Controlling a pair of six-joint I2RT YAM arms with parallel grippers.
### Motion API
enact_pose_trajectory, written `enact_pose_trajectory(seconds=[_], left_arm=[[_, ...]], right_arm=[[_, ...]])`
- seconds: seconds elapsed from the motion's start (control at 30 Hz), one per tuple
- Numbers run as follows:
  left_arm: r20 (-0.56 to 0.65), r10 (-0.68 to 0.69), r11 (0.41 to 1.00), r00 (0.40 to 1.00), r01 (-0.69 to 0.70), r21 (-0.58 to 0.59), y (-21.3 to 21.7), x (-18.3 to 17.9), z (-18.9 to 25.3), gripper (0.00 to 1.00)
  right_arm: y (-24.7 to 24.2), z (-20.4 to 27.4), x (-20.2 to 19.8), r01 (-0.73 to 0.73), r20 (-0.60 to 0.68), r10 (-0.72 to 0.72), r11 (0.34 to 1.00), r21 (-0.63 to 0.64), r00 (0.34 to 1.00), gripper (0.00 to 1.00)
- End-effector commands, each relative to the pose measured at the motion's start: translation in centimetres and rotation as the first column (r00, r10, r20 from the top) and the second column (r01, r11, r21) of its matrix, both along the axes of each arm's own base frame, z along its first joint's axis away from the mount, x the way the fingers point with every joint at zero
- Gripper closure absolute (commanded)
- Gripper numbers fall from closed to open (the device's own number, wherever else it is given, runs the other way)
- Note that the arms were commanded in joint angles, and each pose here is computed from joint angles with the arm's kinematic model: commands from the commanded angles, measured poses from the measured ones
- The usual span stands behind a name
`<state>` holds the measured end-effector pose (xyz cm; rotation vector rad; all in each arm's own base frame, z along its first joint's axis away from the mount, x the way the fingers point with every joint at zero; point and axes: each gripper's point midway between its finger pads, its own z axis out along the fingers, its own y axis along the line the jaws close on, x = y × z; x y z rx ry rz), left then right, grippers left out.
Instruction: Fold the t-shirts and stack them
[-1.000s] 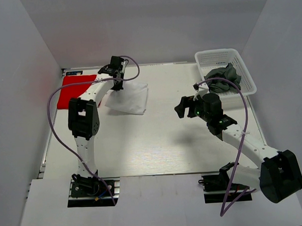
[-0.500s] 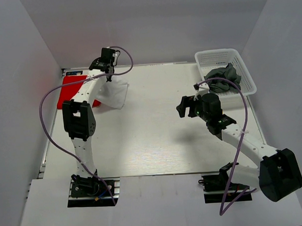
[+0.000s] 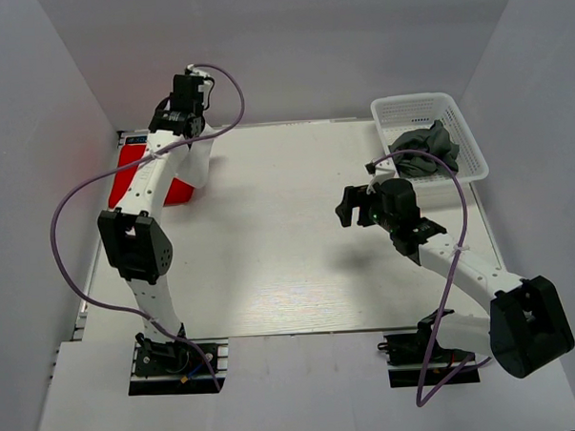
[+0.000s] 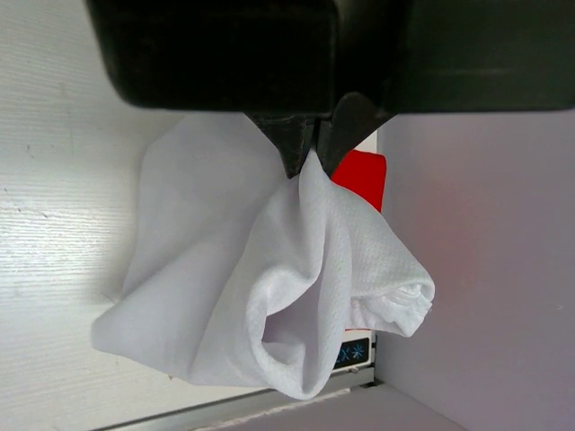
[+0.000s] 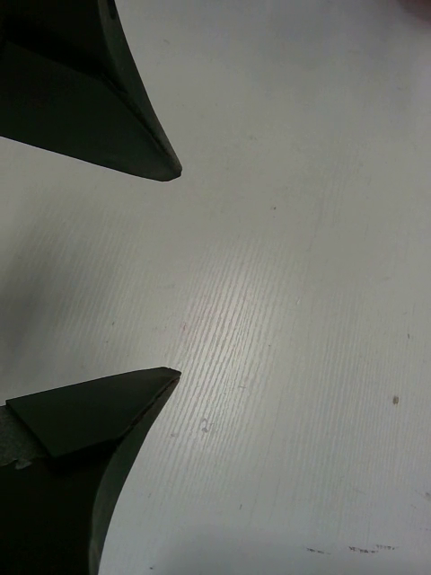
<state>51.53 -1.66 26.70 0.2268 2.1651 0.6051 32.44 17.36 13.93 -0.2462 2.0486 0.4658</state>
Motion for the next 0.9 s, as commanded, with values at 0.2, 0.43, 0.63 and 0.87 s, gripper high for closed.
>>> enact_pose_trajectory(seconds=[0.2, 0.43, 0.63, 0.87], left_arm=[[0.112, 0.054, 0.998, 0.992, -0.056, 0.008, 2.9, -0.7, 4.4, 1.00], [0.084, 0.110, 0.994, 0.990, -0.111, 0.005, 5.5, 0.3, 2.4, 1.00], [0.025, 0.120, 0.992, 0.992, -0.119, -0.033, 7.0, 1.4, -0.9, 1.00], [-0.009, 0.187, 0.982, 0.982, -0.187, -0.013, 10.0, 2.4, -3.1, 1.00]], right_arm=[[0.0, 1.1, 0.8, 0.009, 0.042, -0.009, 1.000, 0.009, 0.999, 0.10], [-0.3, 0.8, 1.1, 0.033, 0.037, -0.033, 0.999, -0.013, 0.999, 0.10], [-0.6, 0.5, 1.7, 0.051, 0.022, -0.050, 0.998, -0.038, 0.999, 0.10], [-0.4, 0.1, 2.1, 0.048, 0.005, -0.047, 0.998, -0.049, 0.999, 0.10]])
